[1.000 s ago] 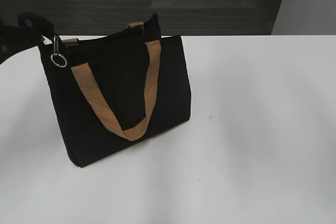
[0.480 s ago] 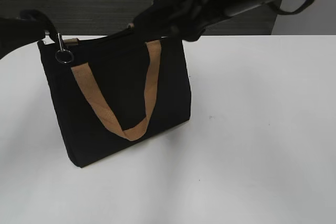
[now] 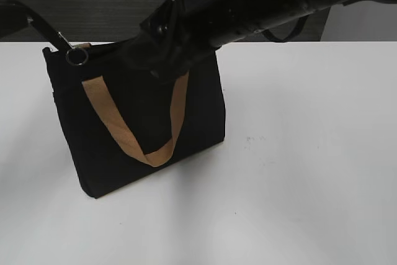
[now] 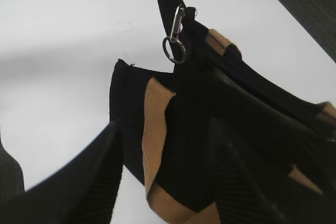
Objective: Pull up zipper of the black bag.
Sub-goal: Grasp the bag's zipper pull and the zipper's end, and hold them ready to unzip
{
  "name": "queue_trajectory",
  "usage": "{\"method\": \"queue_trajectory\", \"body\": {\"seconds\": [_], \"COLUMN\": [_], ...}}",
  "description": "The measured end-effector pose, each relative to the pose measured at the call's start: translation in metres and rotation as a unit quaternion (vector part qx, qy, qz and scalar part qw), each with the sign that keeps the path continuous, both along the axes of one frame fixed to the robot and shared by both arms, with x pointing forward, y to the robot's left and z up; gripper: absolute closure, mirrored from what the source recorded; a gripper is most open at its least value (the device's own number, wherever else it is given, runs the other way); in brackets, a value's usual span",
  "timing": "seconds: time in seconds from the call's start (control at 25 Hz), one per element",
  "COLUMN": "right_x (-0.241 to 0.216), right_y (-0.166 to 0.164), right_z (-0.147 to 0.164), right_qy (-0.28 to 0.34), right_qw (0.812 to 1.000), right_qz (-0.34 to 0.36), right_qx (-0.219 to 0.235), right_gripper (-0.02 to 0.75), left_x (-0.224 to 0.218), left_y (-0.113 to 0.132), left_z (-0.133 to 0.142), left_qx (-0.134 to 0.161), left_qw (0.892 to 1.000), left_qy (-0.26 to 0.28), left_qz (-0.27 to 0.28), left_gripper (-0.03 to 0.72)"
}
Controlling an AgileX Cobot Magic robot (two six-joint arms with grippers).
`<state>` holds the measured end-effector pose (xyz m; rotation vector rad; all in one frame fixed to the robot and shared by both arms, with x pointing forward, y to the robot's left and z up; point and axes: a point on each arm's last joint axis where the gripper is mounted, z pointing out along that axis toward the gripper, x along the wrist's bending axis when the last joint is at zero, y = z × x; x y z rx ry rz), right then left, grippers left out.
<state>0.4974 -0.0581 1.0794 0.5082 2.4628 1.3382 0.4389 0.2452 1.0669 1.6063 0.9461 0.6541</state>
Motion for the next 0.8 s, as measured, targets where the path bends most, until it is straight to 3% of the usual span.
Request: {"method": "queue_trajectory", "body": {"seconds": [0.36, 0.8], "right_x": [0.030, 0.069], "right_y": [0.034, 0.066], "right_z": [0.010, -0.007], "right_qy": [0.001, 0.003], "right_qw": [0.998, 0.991], "right_qz": [0.064, 0.127], "right_qx": [-0.003, -0.046], "right_gripper": [0.341, 0.380], "left_x": [-0.001, -0.003], "left_y": [0.000, 0.000], "left_z": [0.002, 0.000], "left_qx": [0.023, 0.057], "left_qw": [1.000, 0.998], "left_qy": [-0.009, -0.013], "left_qz": [-0.007, -0.022], "left_gripper": [0.636, 0.654]}}
